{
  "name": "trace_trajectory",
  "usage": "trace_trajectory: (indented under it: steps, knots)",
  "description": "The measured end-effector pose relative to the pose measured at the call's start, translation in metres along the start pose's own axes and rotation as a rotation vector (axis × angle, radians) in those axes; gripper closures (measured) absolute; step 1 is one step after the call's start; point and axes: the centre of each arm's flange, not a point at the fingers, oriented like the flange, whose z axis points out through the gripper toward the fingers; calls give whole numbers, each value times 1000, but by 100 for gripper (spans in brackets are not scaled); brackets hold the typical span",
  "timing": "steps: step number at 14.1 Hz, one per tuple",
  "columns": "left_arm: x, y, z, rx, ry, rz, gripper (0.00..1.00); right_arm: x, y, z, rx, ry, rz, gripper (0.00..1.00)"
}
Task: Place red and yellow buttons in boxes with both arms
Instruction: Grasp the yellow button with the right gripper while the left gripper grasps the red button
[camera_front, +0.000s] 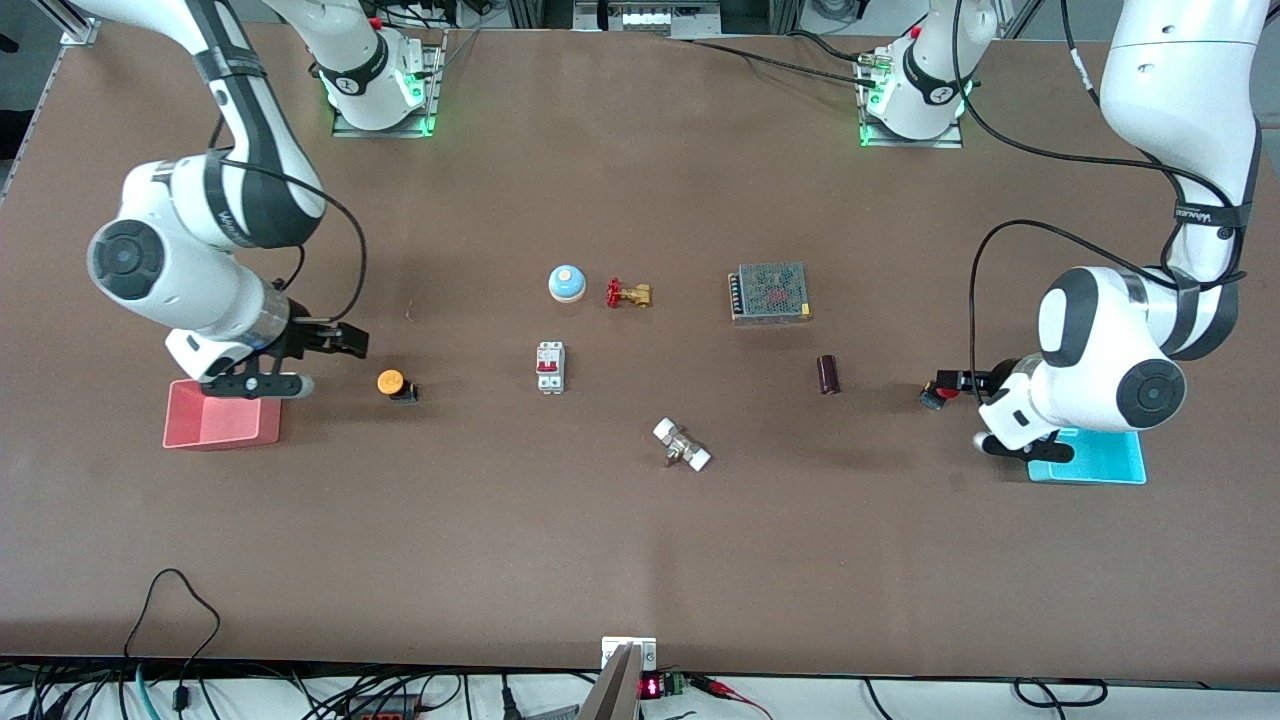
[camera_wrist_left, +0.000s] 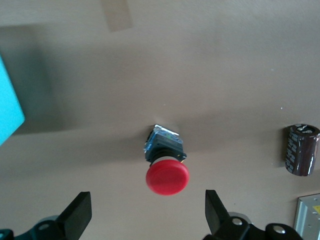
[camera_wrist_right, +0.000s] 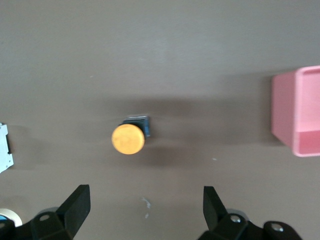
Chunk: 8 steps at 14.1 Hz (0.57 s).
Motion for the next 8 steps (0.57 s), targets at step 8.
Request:
trace_trajectory:
  steps: [8]
  knots:
    - [2, 8, 38, 9, 25, 161, 0, 11, -25, 59, -10, 56, -47, 0]
